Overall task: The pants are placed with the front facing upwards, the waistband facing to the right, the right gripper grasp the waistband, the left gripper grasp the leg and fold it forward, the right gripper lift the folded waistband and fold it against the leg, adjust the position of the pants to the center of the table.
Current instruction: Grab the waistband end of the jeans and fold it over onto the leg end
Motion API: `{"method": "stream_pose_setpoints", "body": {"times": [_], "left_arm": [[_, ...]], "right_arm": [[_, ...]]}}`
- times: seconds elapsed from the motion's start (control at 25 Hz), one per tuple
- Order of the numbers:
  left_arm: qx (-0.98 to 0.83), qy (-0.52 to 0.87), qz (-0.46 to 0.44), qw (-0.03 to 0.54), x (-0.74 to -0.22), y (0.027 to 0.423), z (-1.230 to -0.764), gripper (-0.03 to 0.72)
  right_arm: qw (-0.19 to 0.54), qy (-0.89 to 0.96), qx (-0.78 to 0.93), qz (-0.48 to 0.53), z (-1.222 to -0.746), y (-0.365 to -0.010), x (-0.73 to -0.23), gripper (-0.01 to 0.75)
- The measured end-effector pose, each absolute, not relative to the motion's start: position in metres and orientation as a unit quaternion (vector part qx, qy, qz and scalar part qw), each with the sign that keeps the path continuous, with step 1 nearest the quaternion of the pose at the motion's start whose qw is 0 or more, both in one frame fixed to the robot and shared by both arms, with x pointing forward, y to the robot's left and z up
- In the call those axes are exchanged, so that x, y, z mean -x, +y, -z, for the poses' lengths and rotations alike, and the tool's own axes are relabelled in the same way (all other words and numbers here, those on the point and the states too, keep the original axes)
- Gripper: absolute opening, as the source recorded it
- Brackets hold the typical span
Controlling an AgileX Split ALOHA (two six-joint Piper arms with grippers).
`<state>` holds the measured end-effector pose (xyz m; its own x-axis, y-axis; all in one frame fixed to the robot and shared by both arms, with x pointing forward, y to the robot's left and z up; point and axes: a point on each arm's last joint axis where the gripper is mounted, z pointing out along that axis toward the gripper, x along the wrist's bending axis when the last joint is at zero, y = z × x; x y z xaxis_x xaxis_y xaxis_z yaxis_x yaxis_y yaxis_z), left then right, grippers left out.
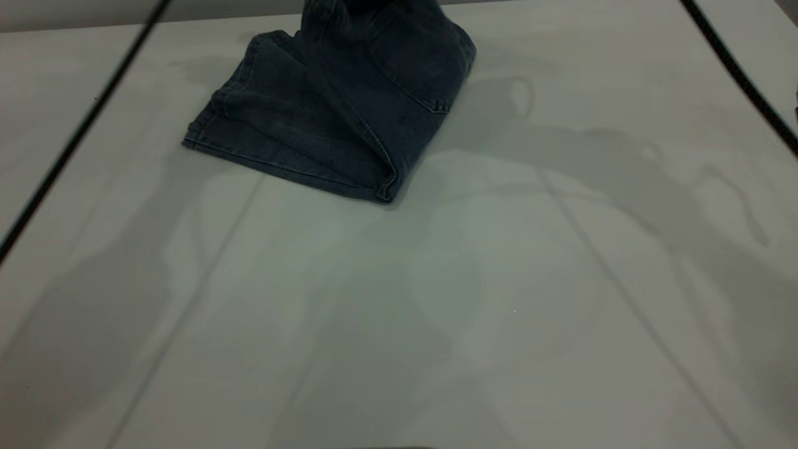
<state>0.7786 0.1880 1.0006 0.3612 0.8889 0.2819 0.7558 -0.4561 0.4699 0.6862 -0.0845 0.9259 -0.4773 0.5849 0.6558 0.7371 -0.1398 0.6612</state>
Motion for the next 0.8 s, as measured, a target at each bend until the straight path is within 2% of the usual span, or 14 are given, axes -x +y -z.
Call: {"method": "stream_pose_setpoints", "body": {"times": [0.16,0.28,0.4,0.56,0.64,0.8], "left_arm": [[-0.796,0.508,-0.270,0.189,-0.778,0.184,-1.031,0.569],[-0.792,0.509,-0.259,0.216,-0.776,0.179,-1.038,0.569],[-0.792,0.510,-0.249,0.226,-0.776,0.177,-1.038,0.569],[-0.791,0.511,-0.247,0.227,-0.776,0.177,-1.038,0.569],[-0.791,0.511,-0.247,0.227,-0.776,0.177,-1.038,0.569],[-0.791,0.512,-0.244,0.230,-0.776,0.176,-1.038,0.569]], "right_arm": [[0.081,-0.657,0.515,0.545,-0.899,-0.076,-0.689,0.096],[0.093,-0.666,0.509,0.538,-0.884,-0.062,-0.686,0.160],[0.105,-0.677,0.491,0.539,-0.875,-0.041,-0.683,0.300],[0.119,-0.684,0.473,0.542,-0.873,-0.021,-0.676,0.558],[0.131,-0.686,0.459,0.549,-0.876,-0.018,-0.674,0.650],[0.168,-0.676,0.455,0.555,-0.881,-0.032,-0.679,0.677]]}}
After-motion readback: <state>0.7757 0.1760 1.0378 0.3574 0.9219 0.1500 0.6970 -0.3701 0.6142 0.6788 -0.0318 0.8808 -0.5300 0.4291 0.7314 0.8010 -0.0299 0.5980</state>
